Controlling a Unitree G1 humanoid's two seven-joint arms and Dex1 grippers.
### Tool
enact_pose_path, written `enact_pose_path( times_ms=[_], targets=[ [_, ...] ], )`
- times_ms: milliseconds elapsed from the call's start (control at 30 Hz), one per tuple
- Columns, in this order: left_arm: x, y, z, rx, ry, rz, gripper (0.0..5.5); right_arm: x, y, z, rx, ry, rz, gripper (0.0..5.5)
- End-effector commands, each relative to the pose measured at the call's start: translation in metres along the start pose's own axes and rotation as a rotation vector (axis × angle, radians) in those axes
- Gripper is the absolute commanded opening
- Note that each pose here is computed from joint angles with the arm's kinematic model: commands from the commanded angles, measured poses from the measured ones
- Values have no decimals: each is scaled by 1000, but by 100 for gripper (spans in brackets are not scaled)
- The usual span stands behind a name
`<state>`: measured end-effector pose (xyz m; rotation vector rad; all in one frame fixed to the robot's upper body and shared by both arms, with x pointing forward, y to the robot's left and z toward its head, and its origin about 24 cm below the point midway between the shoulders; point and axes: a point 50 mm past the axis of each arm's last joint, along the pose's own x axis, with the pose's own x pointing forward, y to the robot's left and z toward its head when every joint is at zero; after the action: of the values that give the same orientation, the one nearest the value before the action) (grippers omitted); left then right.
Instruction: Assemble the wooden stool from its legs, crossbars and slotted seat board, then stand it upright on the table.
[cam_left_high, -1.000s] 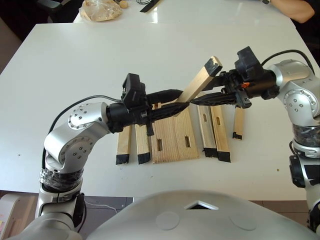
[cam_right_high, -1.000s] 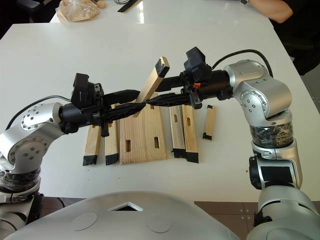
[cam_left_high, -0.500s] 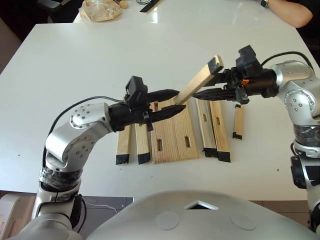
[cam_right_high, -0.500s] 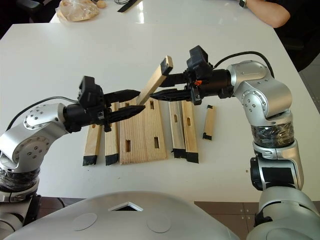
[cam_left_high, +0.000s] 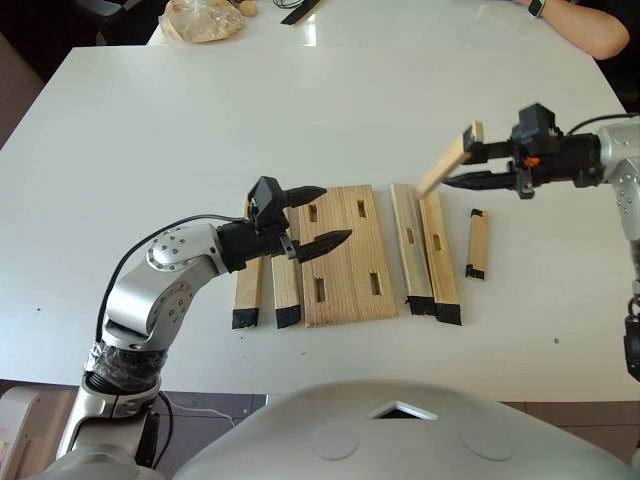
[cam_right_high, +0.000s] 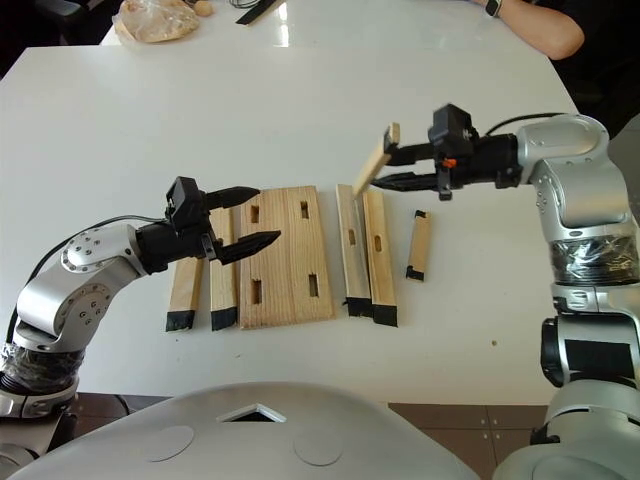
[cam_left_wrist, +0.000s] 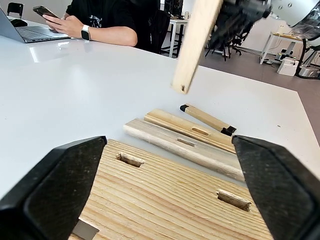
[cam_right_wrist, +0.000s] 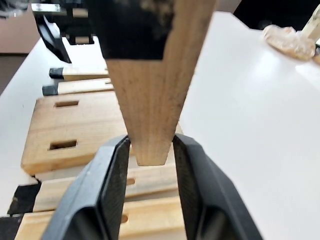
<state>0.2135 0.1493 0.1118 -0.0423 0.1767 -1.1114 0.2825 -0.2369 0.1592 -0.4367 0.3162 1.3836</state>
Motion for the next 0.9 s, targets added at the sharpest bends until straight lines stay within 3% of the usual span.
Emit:
enact_pose_path(
  times_ms=[33, 633, 900],
  targets=[
    [-1, 1, -1, 12, 1, 22, 479, -7, 5, -11, -14, 78, 49, 131],
    [3, -2, -5, 4, -4, 14, 479, 23, 24, -36, -58, 101, 143, 131],
    [1, -2, -6, 1, -3, 7, 479, 19, 22, -41, -73, 129, 112, 131]
  ],
)
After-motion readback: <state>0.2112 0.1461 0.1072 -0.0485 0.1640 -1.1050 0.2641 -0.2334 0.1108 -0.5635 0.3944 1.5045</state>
